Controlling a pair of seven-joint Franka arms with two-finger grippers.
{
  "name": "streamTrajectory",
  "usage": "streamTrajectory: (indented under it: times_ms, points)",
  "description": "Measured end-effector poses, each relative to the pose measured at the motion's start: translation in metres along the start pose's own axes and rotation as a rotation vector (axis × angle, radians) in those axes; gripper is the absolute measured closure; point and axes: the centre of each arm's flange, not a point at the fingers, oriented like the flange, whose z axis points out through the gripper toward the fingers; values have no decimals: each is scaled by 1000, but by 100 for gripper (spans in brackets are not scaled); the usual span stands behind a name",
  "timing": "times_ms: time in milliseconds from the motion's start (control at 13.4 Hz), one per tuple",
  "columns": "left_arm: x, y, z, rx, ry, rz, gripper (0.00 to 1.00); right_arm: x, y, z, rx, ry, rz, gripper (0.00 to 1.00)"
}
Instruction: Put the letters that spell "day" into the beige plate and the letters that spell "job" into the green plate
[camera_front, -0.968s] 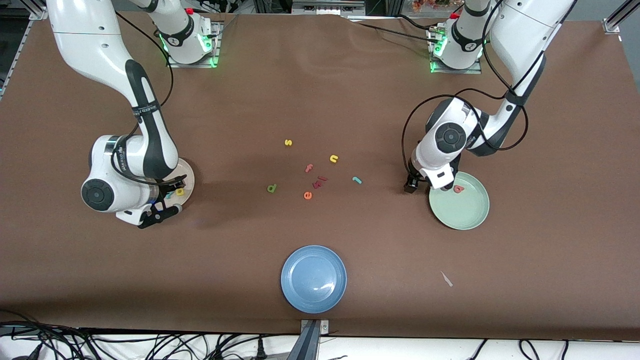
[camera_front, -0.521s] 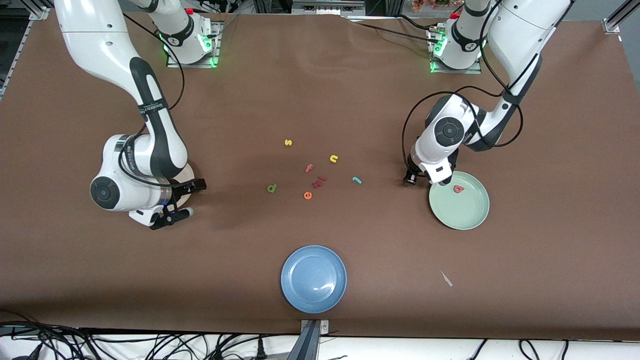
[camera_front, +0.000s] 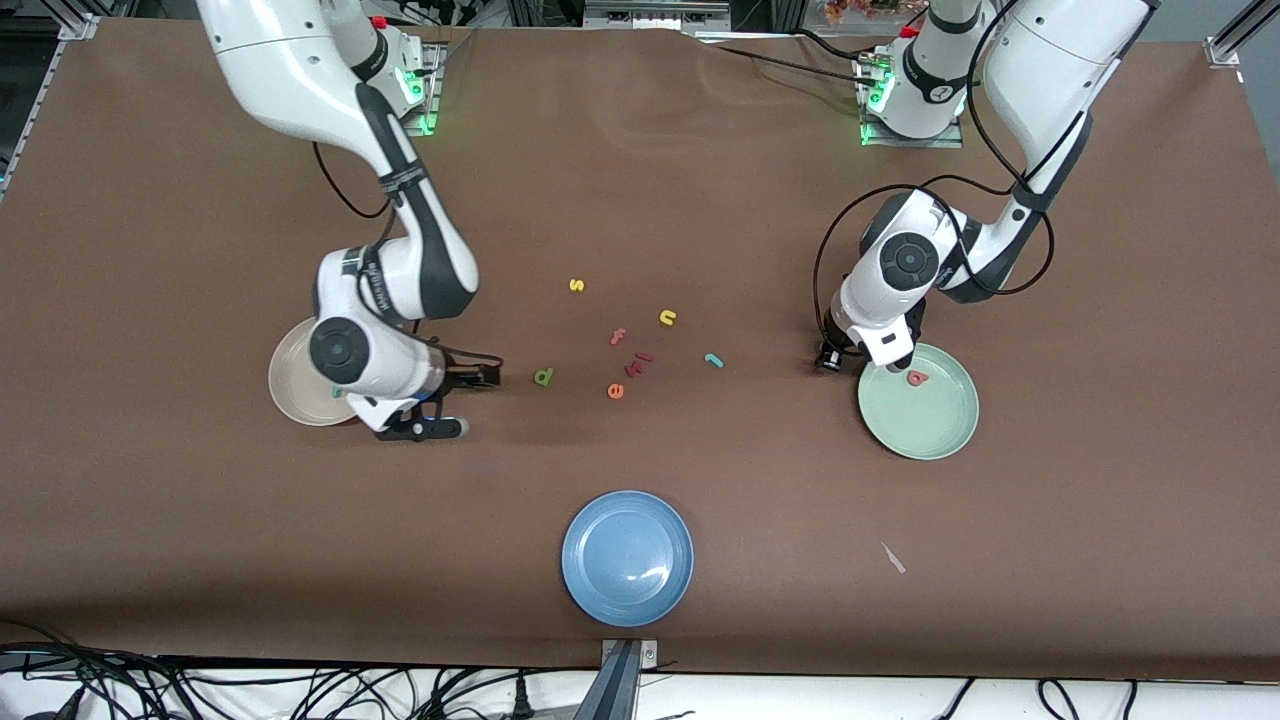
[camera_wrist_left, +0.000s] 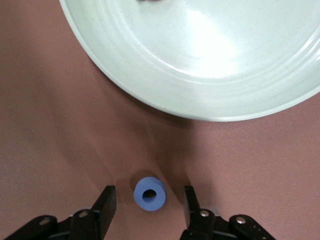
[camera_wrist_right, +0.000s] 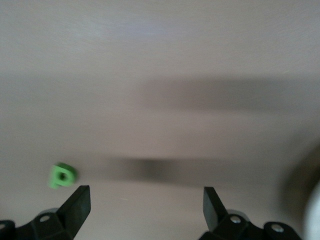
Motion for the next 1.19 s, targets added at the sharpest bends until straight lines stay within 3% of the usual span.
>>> streamTrajectory:
  times_ms: [298,447,670,968,1042,1191]
  points:
    - [-1,-1,1,-3,-2,1,42,-22,-67,23,9,79,199,0]
    - [-2,0,-1,-14,-3,2,63,-28,-81,36,10,91,269,0]
    - [-2,0,-2,-15,-3,2,72,-30,-88,47,15,99,314,0]
    - [-3,1,-3,-15,-3,2,72,-34,-93,59,13,90,314,2]
    - [-5,3,-5,-10,-1,3,72,-36,-95,61,14,88,311,10]
    - [-13,15,-18,20,9,11,72,-37,-97,64,11,85,308,15]
